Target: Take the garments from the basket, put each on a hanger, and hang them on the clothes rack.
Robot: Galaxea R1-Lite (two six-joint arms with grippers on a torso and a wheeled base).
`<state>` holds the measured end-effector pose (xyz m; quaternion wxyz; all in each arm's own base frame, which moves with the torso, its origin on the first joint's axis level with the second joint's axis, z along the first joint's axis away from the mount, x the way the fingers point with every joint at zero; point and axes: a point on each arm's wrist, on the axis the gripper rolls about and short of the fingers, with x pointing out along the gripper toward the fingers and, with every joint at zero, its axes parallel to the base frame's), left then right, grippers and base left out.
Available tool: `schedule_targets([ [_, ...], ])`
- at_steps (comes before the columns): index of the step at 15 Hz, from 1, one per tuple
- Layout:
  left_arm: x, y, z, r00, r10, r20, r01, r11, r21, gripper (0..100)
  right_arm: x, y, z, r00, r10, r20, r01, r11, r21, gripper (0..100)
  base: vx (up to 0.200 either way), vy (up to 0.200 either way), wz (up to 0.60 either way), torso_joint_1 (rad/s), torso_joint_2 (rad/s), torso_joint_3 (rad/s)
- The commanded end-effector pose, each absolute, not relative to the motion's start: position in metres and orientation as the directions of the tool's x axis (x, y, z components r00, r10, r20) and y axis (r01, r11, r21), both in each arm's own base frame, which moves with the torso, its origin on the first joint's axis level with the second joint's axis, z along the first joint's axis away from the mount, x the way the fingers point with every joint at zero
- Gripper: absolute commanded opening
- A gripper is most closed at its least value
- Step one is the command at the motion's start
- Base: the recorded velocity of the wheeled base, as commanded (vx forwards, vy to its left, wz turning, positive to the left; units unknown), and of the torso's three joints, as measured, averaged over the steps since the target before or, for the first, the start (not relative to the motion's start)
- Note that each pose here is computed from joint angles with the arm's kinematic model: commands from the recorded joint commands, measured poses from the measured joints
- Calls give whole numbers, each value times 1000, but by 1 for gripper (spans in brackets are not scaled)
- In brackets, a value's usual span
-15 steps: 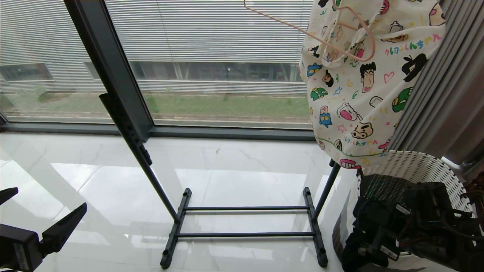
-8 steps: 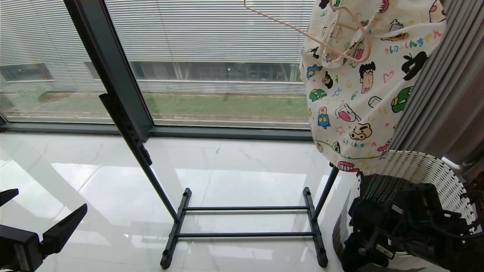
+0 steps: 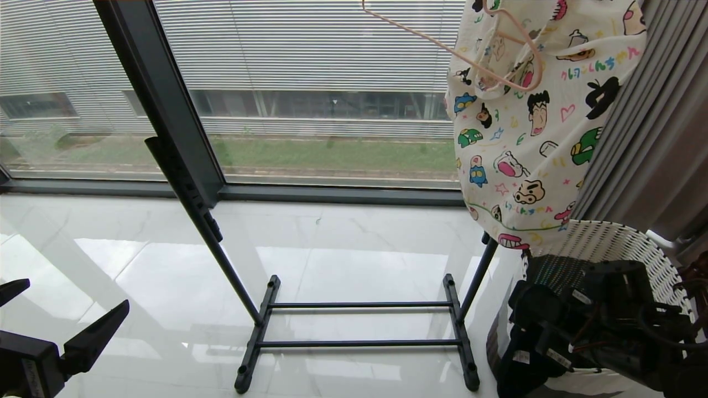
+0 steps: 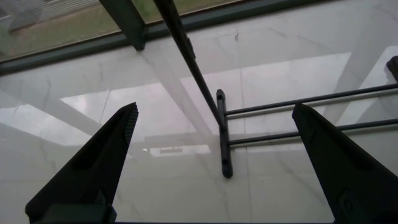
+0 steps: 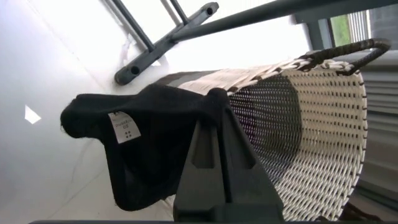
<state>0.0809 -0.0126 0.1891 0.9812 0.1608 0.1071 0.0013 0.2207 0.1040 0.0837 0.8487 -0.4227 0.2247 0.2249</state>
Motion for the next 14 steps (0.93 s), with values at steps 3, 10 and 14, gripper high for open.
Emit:
schedule_targets([
  [3,80,-19,189,977,-38,-212,105,943,317,100,222,130,144,846,300,-441,-530,559,-638,0,0,0,0,0,0,0],
  [10,79,-61,204,878,-427,-216,472,847,244,100,192,193,232,752,514,-412,-652,487,-582,0,0,0,0,0,0,0],
  [14,100,-109,230,804,-548,-232,574,817,58,100,180,203,253,729,562,-390,-668,461,-585,0,0,0,0,0,0,0],
])
